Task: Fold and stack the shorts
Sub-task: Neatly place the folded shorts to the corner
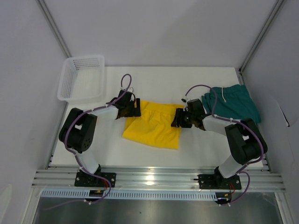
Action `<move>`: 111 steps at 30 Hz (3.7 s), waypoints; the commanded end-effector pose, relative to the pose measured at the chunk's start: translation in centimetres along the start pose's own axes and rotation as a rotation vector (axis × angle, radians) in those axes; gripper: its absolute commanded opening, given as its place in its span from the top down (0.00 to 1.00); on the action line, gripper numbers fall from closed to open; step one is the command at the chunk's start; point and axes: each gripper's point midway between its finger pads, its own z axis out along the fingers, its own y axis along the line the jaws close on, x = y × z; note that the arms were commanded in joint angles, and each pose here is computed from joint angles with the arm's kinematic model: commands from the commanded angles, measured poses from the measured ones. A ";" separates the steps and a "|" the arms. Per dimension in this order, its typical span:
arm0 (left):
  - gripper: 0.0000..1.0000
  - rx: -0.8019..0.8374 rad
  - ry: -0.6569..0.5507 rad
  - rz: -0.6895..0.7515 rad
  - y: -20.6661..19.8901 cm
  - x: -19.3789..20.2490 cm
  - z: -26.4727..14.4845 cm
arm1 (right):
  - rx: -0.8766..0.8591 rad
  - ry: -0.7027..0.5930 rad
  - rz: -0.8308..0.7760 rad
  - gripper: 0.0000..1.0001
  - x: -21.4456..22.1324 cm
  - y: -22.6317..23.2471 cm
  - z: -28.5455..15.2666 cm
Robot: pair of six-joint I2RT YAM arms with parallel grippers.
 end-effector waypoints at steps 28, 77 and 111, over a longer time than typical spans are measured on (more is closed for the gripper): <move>0.11 0.325 0.058 -0.010 -4.2 5.0 -3.5 | 0.028 0.086 0.011 0.52 2.6 -1.5 0.5; 1.00 0.089 -0.046 0.103 -19.4 -1.4 -5.3 | 0.402 -0.105 0.034 1.00 -8.6 -2.2 -7.4; 0.89 0.122 0.104 0.075 -9.6 7.0 -2.1 | 0.255 0.139 0.167 0.49 -0.2 -7.0 -3.9</move>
